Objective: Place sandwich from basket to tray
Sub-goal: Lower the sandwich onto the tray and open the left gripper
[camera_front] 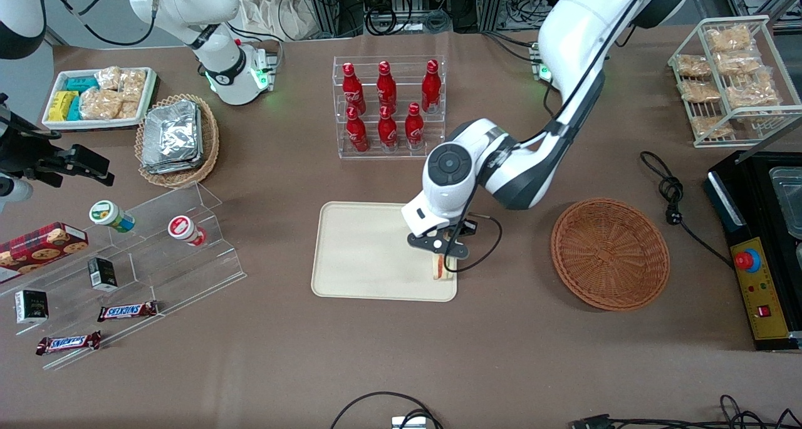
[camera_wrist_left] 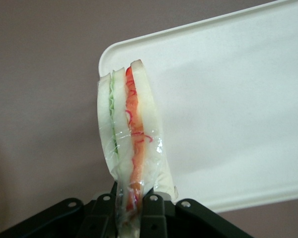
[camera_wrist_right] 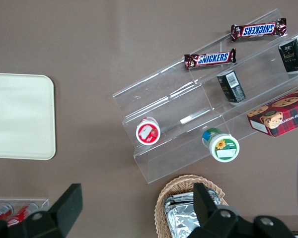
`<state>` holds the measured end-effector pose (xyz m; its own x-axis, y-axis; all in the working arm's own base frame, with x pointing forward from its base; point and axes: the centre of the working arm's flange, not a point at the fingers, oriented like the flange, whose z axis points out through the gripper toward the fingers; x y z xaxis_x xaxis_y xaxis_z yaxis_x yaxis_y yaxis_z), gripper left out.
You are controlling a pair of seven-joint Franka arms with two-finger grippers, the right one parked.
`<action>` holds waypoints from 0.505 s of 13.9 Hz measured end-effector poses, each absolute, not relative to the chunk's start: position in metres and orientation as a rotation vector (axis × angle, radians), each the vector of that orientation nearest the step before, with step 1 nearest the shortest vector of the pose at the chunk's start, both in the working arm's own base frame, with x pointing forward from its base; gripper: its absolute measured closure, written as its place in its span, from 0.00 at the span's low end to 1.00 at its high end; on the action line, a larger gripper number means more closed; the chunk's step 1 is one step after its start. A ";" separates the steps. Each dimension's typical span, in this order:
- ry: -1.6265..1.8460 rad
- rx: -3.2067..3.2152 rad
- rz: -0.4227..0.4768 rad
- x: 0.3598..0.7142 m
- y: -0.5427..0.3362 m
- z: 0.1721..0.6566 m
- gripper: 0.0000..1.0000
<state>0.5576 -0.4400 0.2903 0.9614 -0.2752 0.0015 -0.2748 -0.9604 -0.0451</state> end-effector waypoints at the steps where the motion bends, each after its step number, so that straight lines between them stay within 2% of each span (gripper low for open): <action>1: 0.427 -3.073 -0.021 0.559 -0.441 0.281 0.83; 7: 0.402 -3.081 -0.028 0.568 -0.434 0.254 0.83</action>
